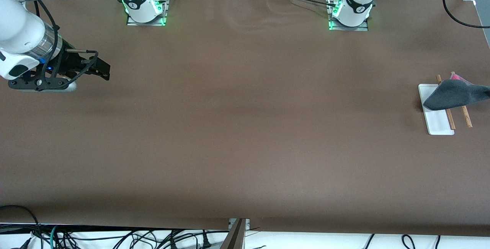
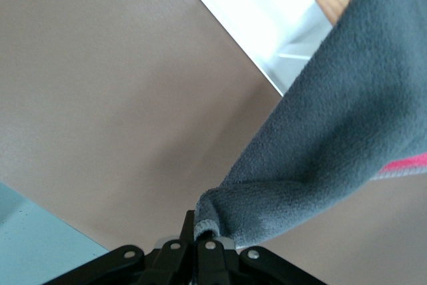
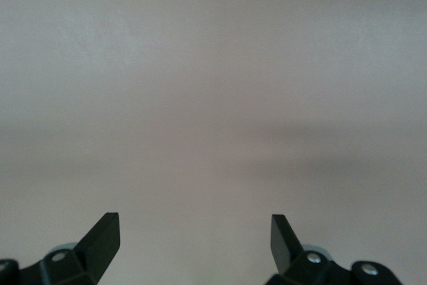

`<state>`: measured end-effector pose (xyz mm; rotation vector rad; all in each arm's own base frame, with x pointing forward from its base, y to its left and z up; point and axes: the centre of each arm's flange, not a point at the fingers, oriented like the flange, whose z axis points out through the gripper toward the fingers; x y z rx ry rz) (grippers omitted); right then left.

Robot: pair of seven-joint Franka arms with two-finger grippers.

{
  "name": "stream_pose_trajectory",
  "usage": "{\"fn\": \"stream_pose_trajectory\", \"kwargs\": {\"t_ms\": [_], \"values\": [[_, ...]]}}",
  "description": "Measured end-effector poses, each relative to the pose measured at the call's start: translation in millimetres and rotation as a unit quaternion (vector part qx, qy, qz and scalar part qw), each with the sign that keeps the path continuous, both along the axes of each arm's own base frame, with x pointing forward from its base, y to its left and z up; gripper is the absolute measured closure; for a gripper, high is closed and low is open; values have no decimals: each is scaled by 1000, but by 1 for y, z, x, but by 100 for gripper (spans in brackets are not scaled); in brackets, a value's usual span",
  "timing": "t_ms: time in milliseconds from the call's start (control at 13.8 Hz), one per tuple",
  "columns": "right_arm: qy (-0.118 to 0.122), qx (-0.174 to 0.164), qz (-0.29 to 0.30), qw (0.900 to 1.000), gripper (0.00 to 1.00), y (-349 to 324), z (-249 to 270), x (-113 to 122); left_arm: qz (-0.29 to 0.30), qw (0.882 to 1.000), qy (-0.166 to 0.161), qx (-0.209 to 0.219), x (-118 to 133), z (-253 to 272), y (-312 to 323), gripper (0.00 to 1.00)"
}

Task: Pass towel and hang on rack
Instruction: 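Lower the towel onto the wooden rods with the left gripper, then open the left gripper and lift it away from the rack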

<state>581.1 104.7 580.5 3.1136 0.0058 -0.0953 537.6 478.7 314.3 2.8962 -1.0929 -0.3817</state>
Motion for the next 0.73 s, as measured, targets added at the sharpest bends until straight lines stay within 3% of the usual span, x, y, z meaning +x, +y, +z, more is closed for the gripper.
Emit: {"fn": "stream_pose_trajectory", "kwargs": {"t_ms": [145,509,727], "values": [[4,-1,0,1000,0,0,-3,-1,21,1000,2,0,7,0,-11,98],[12,-3,-3,1000,0,-7,-11,-2,67,996,49,-23,12,1,-39,98],[8,-3,-11,1000,0,-16,-8,0,72,996,52,-24,12,5,-39,98]]}}
